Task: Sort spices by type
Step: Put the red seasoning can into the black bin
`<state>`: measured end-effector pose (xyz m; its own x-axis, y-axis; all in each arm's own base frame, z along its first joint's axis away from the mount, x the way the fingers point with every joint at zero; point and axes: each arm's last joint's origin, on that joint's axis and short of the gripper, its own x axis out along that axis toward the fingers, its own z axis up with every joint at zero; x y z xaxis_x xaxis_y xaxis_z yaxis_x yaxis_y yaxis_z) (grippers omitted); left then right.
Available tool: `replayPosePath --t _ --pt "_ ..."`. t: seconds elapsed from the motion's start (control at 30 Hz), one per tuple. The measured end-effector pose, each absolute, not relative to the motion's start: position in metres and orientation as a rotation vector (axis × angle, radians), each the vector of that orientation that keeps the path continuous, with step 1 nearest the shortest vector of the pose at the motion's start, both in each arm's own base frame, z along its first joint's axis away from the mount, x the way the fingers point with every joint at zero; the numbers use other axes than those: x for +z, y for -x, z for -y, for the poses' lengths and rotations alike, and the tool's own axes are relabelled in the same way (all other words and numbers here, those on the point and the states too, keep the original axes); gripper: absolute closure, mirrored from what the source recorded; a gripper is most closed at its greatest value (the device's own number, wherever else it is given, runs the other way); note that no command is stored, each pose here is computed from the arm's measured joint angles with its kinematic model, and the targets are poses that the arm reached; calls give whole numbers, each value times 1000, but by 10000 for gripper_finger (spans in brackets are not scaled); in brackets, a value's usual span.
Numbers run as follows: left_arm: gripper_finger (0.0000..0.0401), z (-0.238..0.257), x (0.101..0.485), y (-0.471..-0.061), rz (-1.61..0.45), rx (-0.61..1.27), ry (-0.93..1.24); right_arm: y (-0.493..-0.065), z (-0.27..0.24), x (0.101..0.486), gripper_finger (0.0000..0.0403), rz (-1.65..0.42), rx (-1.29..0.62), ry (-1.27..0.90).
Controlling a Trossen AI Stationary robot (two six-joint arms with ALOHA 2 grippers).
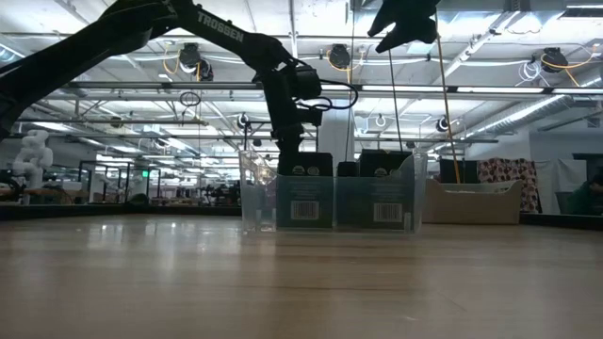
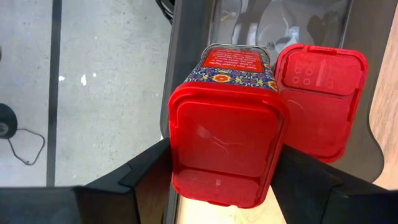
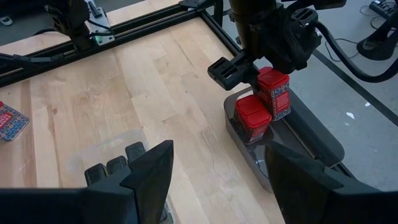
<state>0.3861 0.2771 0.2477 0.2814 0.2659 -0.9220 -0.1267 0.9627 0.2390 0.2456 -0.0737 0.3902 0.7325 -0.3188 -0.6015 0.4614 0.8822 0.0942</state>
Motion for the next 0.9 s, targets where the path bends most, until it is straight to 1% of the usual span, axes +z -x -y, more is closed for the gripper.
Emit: replayPosePath --t 0.23,0.47,0.6,0.9 --pt "156 -278 248 -387 -1248 276 -129 -246 74 390 167 -613 -434 -245" --pt "156 -275 249 -391 -1245 231 -202 -246 74 390 167 -613 -433 -242" --pt "156 -274 250 -394 -1209 278 -149 -246 74 390 167 -614 -432 -239" --pt "156 -277 249 -389 -1217 254 -118 -246 74 390 167 -614 -431 -237"
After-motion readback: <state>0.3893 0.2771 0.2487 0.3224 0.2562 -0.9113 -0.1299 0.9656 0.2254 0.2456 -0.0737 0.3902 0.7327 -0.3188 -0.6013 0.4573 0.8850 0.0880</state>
